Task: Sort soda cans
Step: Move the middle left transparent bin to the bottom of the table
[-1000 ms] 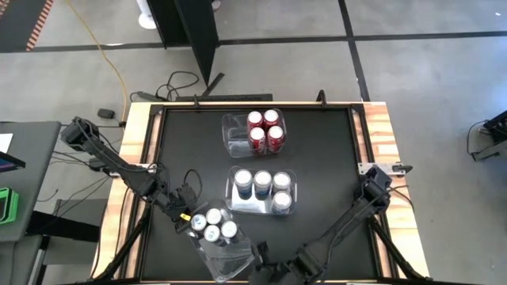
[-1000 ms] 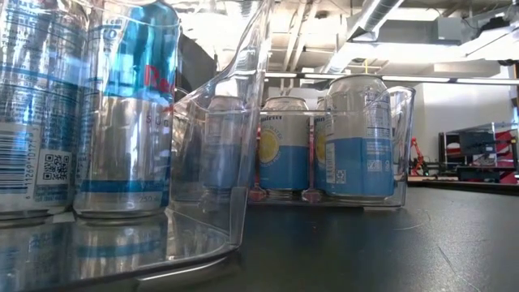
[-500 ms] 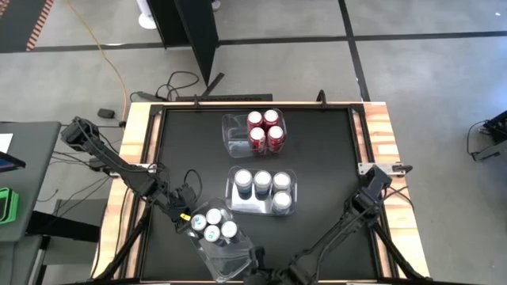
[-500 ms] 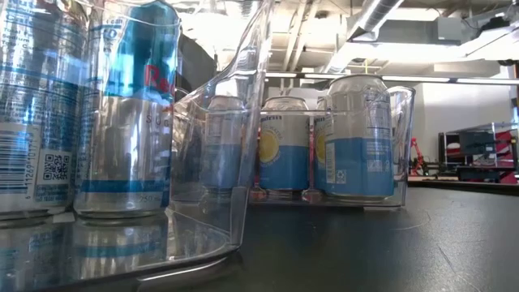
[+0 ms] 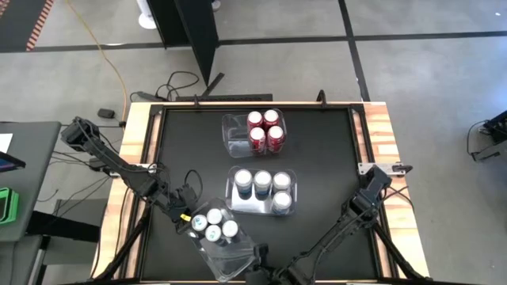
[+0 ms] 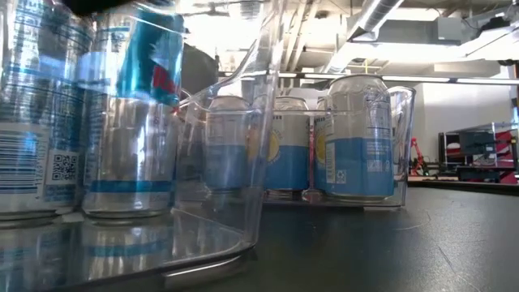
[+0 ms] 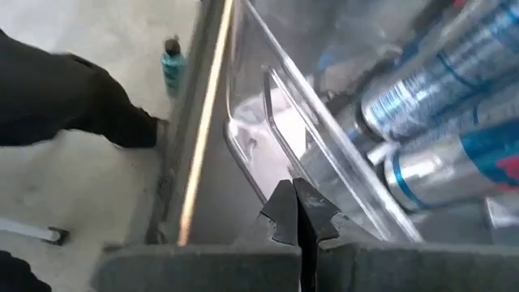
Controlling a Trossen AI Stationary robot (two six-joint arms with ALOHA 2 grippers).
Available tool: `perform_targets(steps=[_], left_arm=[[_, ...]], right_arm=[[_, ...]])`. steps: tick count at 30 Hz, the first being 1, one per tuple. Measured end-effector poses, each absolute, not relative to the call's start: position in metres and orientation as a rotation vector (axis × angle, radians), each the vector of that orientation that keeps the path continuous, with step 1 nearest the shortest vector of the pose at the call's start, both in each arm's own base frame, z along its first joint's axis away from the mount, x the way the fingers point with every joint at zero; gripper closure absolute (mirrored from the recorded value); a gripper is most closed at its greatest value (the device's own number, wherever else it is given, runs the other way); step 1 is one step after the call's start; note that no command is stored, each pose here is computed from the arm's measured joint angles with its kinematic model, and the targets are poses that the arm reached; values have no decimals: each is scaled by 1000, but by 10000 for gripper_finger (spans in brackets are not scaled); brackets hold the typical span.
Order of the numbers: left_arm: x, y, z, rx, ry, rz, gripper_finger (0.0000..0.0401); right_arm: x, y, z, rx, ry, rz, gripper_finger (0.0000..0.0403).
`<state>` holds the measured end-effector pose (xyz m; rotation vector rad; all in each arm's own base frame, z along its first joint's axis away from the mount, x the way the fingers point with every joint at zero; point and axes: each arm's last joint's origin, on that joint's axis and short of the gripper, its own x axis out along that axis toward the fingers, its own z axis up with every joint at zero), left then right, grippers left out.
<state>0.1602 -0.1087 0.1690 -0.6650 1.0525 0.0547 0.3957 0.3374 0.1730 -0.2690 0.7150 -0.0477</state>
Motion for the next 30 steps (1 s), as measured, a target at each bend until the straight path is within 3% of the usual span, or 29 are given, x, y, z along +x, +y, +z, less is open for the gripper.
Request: perform_targets(steps=[11,23,30], left_arm=[[161,-109,170,-684,1041,52,401],[162,-109,170,-699,1016,77,401],[162,-109,170,-699,1017,76,401]], right_arm=[[388,330,169,-278,783,-129,401],[383,350,191,-320,708,-59,402],[386,334,186,-288,771,-158,402]])
